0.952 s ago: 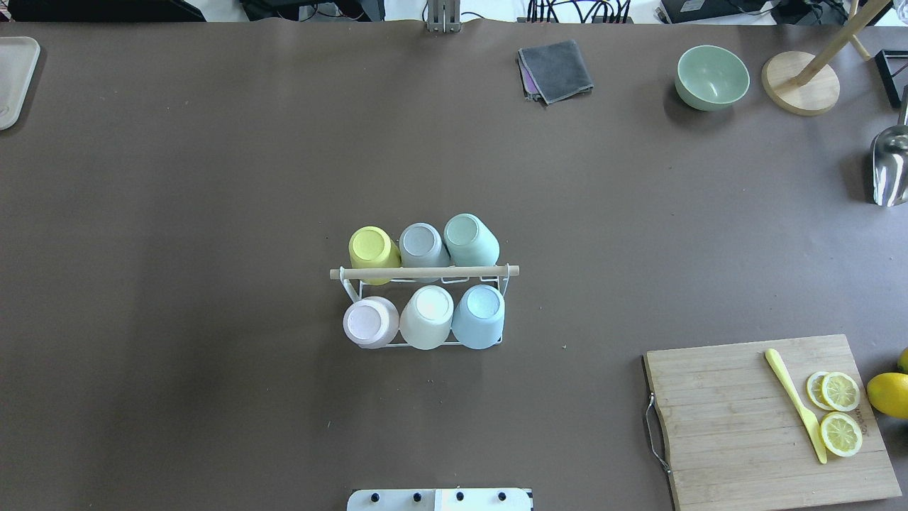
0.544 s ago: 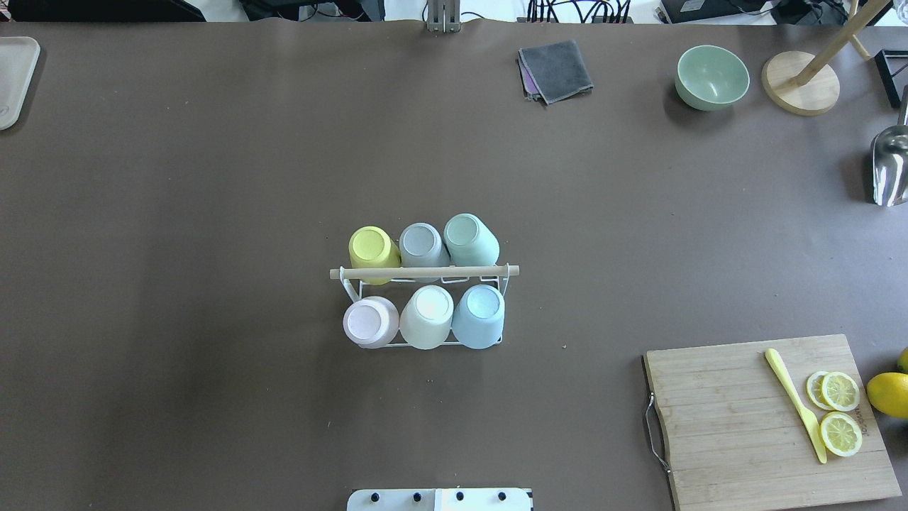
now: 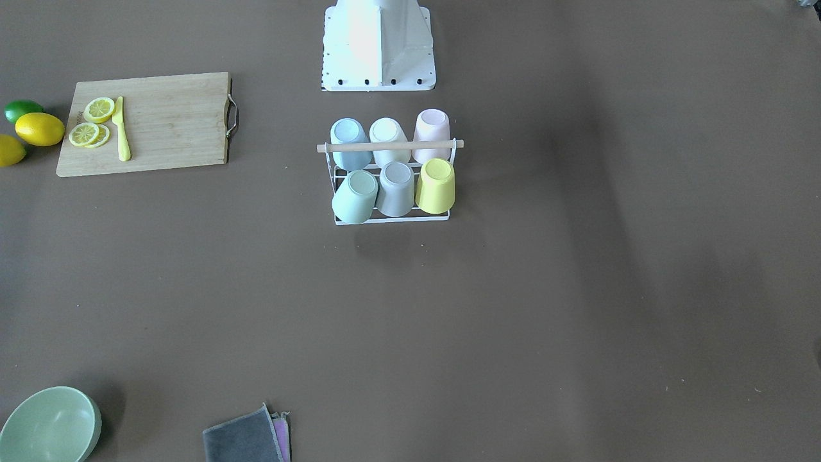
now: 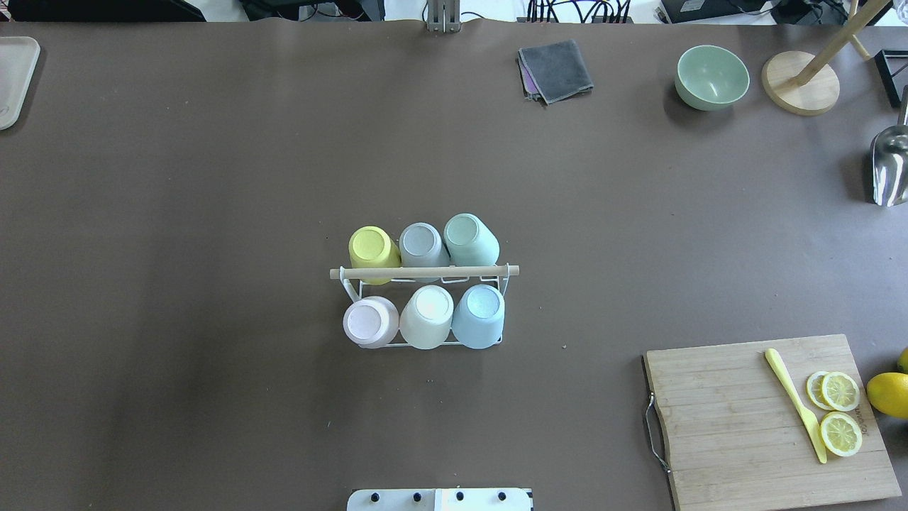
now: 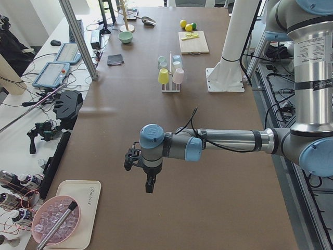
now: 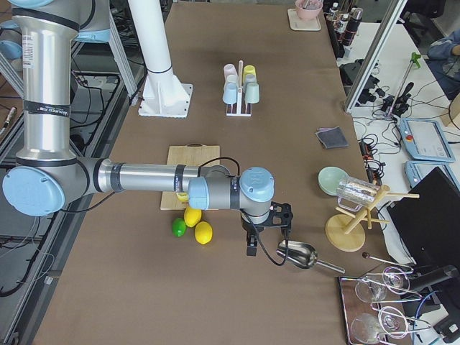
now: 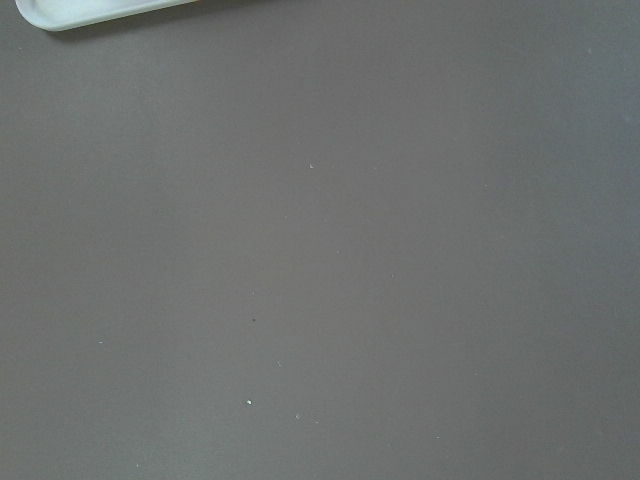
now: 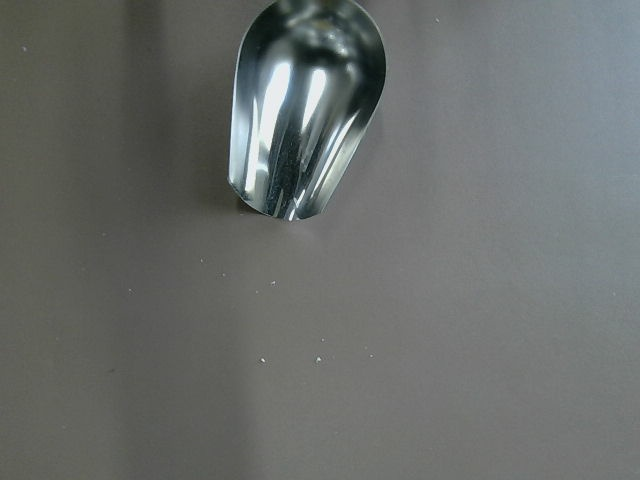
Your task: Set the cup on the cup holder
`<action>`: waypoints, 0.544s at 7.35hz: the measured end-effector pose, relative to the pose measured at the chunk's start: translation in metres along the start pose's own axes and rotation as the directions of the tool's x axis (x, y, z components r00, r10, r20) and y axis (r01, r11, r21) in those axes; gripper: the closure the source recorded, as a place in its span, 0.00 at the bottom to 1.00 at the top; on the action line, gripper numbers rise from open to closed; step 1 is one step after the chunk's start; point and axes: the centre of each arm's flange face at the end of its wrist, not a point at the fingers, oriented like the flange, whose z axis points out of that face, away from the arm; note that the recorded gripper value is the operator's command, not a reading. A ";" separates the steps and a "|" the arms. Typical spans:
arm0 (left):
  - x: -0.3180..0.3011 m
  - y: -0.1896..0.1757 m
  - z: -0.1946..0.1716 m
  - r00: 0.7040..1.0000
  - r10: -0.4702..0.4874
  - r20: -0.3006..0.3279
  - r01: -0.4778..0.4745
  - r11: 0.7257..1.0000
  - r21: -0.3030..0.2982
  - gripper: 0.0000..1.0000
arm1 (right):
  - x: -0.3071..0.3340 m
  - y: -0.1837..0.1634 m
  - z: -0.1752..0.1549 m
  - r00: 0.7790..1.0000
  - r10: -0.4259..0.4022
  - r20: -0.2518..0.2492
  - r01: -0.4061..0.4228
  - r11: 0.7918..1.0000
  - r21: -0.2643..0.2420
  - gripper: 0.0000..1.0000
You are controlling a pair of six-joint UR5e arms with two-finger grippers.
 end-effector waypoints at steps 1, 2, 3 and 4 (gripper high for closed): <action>0.000 0.000 0.001 1.000 -0.001 0.000 0.001 1.000 -0.001 0.01 | -0.001 0.000 -0.001 1.000 -0.001 0.001 0.001 1.000 0.001 0.00; -0.001 0.001 0.002 1.000 -0.003 0.000 0.003 1.000 -0.003 0.01 | -0.001 0.000 -0.001 1.000 -0.001 0.001 0.001 1.000 0.001 0.00; -0.001 0.001 0.002 1.000 -0.002 0.000 0.002 1.000 -0.003 0.01 | -0.001 0.000 -0.001 1.000 -0.001 0.001 0.001 1.000 0.001 0.00; -0.001 0.001 0.001 1.000 -0.002 0.000 0.002 1.000 -0.002 0.01 | -0.001 0.000 -0.001 1.000 -0.001 0.001 0.001 1.000 0.001 0.00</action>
